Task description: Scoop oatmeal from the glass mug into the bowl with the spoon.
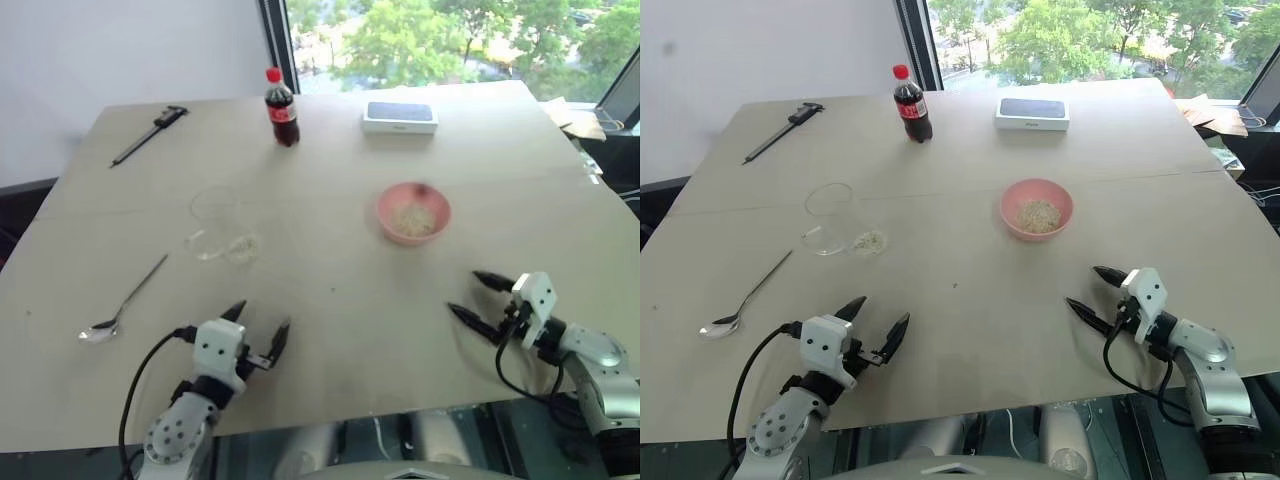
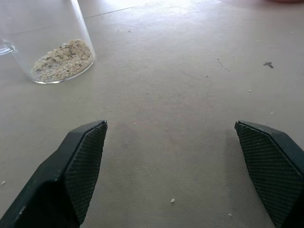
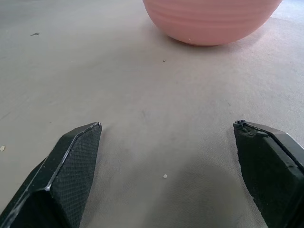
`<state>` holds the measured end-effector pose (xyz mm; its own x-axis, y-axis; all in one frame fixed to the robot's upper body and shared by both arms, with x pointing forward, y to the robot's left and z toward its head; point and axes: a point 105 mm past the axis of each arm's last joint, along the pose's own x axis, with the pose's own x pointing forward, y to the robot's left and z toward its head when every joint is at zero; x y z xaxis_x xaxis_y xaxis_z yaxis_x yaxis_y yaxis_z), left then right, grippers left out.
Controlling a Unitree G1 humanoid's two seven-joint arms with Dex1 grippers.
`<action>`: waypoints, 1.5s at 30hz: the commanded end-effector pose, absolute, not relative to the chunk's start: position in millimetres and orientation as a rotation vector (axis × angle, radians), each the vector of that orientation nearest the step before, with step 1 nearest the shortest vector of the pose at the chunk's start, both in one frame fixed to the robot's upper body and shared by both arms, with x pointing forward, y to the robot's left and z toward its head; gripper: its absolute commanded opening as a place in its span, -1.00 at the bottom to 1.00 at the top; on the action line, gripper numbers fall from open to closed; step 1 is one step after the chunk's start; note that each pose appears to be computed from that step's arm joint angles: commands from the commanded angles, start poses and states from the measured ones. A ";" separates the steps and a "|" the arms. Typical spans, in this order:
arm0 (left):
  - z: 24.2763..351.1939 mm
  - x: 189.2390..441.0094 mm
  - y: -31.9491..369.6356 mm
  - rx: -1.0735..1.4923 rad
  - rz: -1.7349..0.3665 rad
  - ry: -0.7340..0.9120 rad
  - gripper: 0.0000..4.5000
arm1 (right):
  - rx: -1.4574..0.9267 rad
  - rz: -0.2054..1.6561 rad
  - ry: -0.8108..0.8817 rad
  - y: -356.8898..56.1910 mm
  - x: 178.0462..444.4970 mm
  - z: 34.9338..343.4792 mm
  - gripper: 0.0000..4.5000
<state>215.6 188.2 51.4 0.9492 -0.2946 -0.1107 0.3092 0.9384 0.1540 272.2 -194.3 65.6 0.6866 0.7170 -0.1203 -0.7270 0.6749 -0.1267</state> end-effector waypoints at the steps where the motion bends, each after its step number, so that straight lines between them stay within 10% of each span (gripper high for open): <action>1: 41.3 212.4 193.6 0.179 -0.289 0.128 1.00 | -0.169 0.818 0.050 -193.8 272.9 68.7 0.99; 28: 45.6 213.8 196.3 0.173 -0.304 0.108 1.00 | -0.169 0.822 0.042 -186.8 268.1 69.1 0.99; 45: 113.6 224.1 339.2 0.352 0.002 0.206 1.00 | -0.133 1.274 -0.037 -89.1 236.5 126.3 0.99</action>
